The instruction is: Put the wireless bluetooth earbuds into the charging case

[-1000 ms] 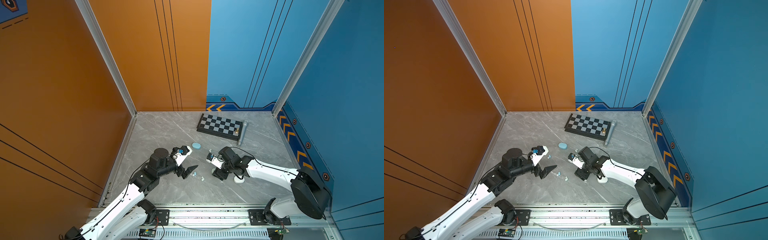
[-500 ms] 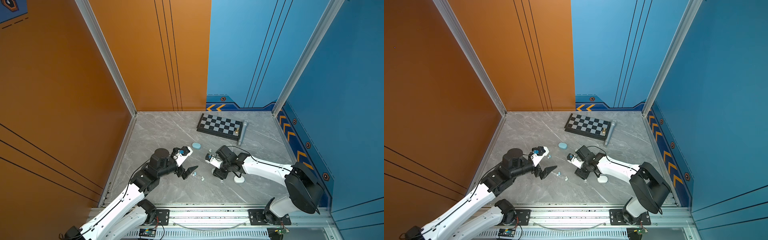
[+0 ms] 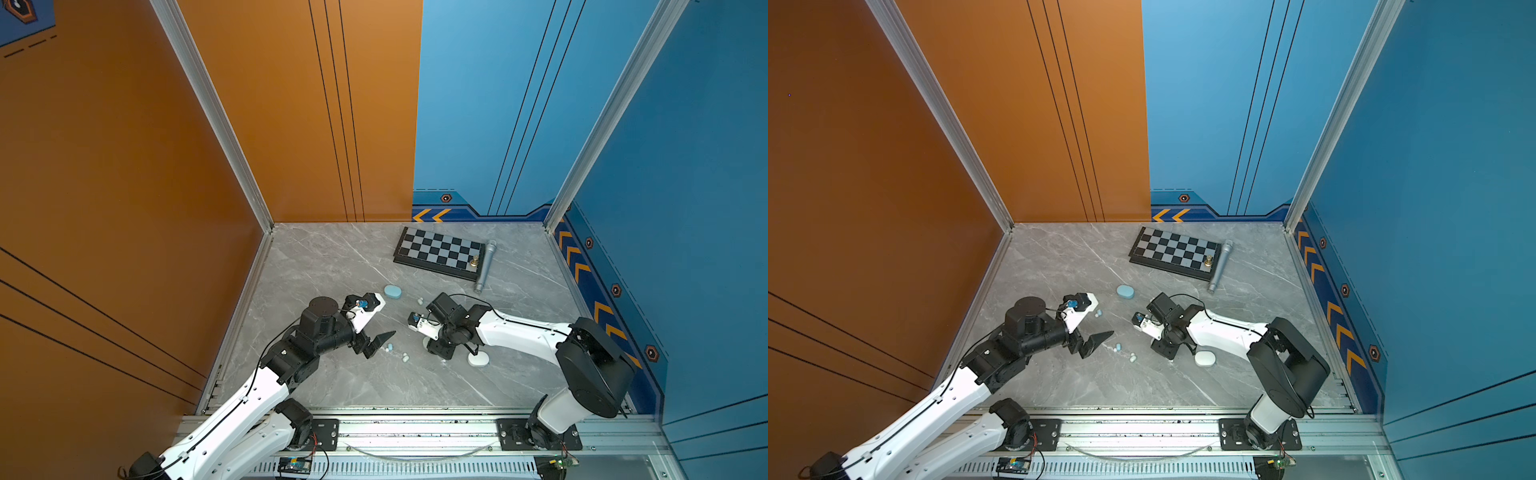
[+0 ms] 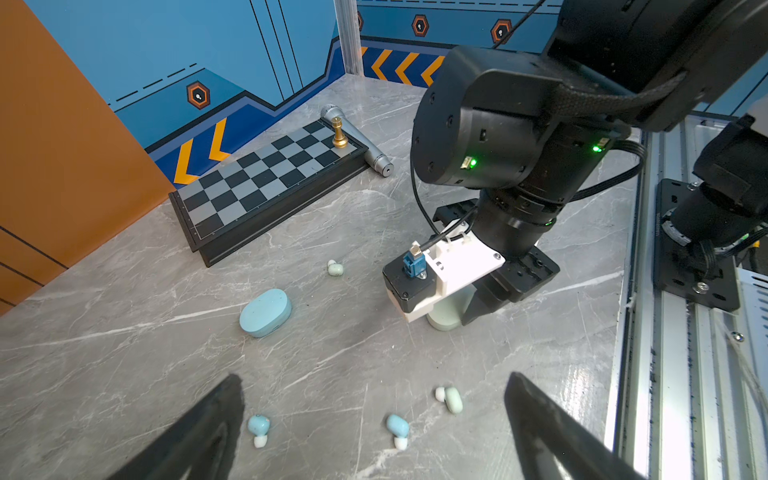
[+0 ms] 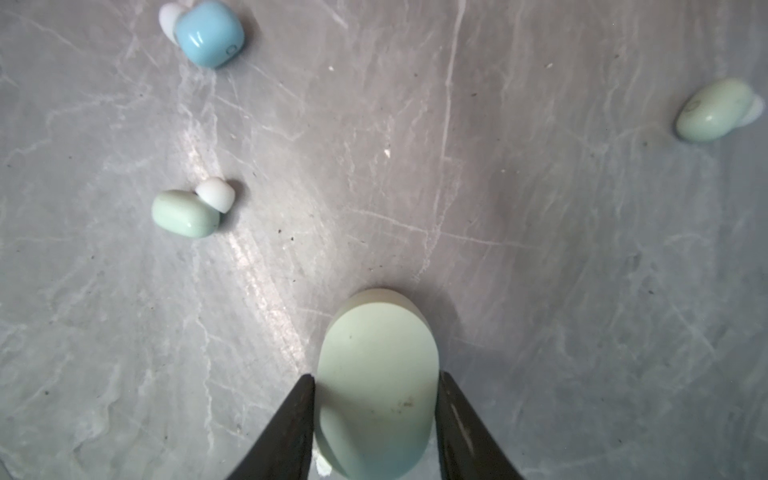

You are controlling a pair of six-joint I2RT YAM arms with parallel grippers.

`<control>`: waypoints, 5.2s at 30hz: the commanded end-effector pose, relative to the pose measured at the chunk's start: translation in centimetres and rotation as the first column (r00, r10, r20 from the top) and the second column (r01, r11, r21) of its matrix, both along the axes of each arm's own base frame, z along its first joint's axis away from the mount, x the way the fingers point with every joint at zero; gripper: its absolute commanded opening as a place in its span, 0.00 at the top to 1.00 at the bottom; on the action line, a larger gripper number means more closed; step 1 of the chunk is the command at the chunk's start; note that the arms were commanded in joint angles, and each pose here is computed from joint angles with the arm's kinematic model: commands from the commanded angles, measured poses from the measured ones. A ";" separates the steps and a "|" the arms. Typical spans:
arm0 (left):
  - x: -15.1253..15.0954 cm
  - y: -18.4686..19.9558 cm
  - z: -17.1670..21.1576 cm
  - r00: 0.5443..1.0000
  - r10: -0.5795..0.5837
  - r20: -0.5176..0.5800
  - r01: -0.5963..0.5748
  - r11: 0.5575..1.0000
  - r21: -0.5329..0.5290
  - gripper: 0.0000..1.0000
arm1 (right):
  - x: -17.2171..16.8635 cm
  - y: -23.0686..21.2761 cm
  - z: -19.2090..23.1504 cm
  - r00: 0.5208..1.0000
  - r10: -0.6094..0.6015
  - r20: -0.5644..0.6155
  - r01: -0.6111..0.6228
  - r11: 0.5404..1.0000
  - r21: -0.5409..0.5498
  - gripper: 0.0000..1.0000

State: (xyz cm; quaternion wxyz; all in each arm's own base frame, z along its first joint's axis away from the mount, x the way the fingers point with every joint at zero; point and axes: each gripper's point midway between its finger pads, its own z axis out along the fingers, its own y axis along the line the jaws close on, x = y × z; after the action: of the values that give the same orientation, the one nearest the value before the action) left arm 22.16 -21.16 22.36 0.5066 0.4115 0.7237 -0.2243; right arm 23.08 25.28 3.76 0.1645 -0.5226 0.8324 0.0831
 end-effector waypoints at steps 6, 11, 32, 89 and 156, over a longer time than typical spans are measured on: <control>-0.3 0.1 -0.7 1.000 -0.004 -0.001 0.004 1.000 0.021 0.02 | -0.4 -0.4 -0.5 1.000 0.020 -0.019 -0.021 0.999 -0.047 0.56; -0.3 0.1 -0.7 1.000 -0.002 0.001 0.002 1.000 0.023 0.02 | -0.3 -0.3 -0.6 1.000 0.026 -0.017 -0.027 0.998 -0.053 0.54; 0.1 -0.7 0.2 1.000 -0.009 0.011 0.009 1.000 -0.006 0.02 | -0.5 0.4 2.7 0.999 0.046 -0.025 -0.044 0.996 0.074 0.64; -2.8 -10.2 1.4 0.880 -0.456 -0.132 0.419 0.877 -0.233 0.96 | -2.5 2.8 19.2 0.957 0.282 -0.070 -0.186 0.781 0.596 0.64; -4.9 -8.1 2.6 0.823 -0.556 0.114 0.567 0.815 -0.118 0.52 | -5.3 5.0 21.8 0.848 0.436 0.300 -0.529 0.728 0.437 0.65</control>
State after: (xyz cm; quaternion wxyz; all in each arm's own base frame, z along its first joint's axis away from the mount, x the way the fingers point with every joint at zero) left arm 17.35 -28.66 23.28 0.4578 0.5723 0.5535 -0.3956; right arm 17.60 30.02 25.28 0.3314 -0.6718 0.5957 0.2898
